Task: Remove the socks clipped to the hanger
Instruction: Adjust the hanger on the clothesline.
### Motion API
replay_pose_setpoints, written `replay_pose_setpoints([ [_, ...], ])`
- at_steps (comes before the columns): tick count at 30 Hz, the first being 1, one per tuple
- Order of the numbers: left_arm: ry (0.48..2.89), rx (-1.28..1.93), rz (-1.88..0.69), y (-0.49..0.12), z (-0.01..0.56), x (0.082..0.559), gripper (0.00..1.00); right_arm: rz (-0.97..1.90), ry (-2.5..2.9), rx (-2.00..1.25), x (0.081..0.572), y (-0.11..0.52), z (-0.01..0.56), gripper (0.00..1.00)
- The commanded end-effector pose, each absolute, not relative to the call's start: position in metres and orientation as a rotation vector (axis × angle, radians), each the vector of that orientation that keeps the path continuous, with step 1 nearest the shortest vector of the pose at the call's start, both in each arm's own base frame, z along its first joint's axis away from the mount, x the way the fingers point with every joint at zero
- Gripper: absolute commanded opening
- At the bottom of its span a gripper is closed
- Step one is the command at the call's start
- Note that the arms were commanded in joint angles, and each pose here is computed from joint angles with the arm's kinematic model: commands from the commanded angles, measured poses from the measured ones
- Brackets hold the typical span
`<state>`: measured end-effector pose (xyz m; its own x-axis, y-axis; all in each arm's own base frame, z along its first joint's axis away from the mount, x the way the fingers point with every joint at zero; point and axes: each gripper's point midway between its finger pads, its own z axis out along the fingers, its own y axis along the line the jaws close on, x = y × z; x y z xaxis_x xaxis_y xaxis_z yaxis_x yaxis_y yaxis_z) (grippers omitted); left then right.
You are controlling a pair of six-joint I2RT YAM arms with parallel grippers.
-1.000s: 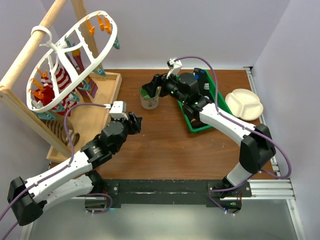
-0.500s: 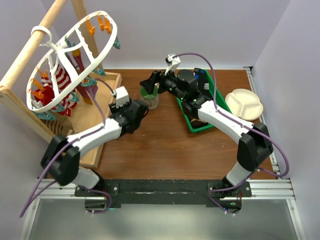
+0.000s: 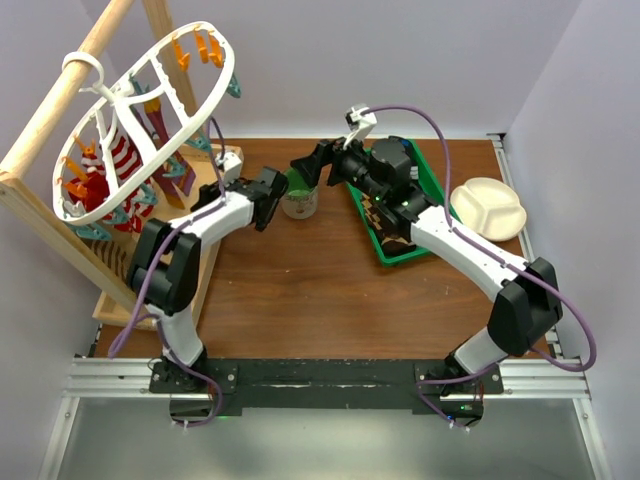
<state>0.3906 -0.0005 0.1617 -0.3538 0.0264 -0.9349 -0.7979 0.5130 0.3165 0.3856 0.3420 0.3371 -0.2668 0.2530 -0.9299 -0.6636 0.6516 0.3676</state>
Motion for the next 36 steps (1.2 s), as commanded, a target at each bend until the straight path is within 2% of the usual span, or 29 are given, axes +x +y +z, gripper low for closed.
replay_pose_setpoints([
  [1, 1.367, -0.752, 1.037, 0.023, 0.211, 0.395, 0.79, 0.917, 1.558, -0.352, 0.378, 0.336, 0.355, 0.88],
  [2, 1.437, -0.619, 1.172, 0.023, 0.200, 0.398, 0.84, 0.921, 1.556, -0.349, 0.377, 0.335, 0.356, 0.88],
  [3, 1.449, -0.607, 1.198, 0.019, 0.207, 0.407, 0.89, 0.917, 1.559, -0.348, 0.377, 0.334, 0.354, 0.88],
  [12, 1.505, -0.520, 1.299, 0.015, 0.198, 0.418, 0.99, 0.907, 1.574, -0.346, 0.379, 0.332, 0.343, 0.88],
  [17, 1.528, -0.491, 1.340, 0.012, 0.207, 0.424, 1.00, 0.919, 1.569, -0.361, 0.377, 0.334, 0.347, 0.88],
  [29, 1.675, -0.219, 1.616, 0.005, 0.207, 0.437, 1.00, 0.942, 1.575, -0.379, 0.373, 0.337, 0.349, 0.88],
  [36, 1.697, -0.203, 1.647, 0.013, 0.216, 0.427, 1.00, 0.939, 1.576, -0.387, 0.371, 0.336, 0.348, 0.88],
])
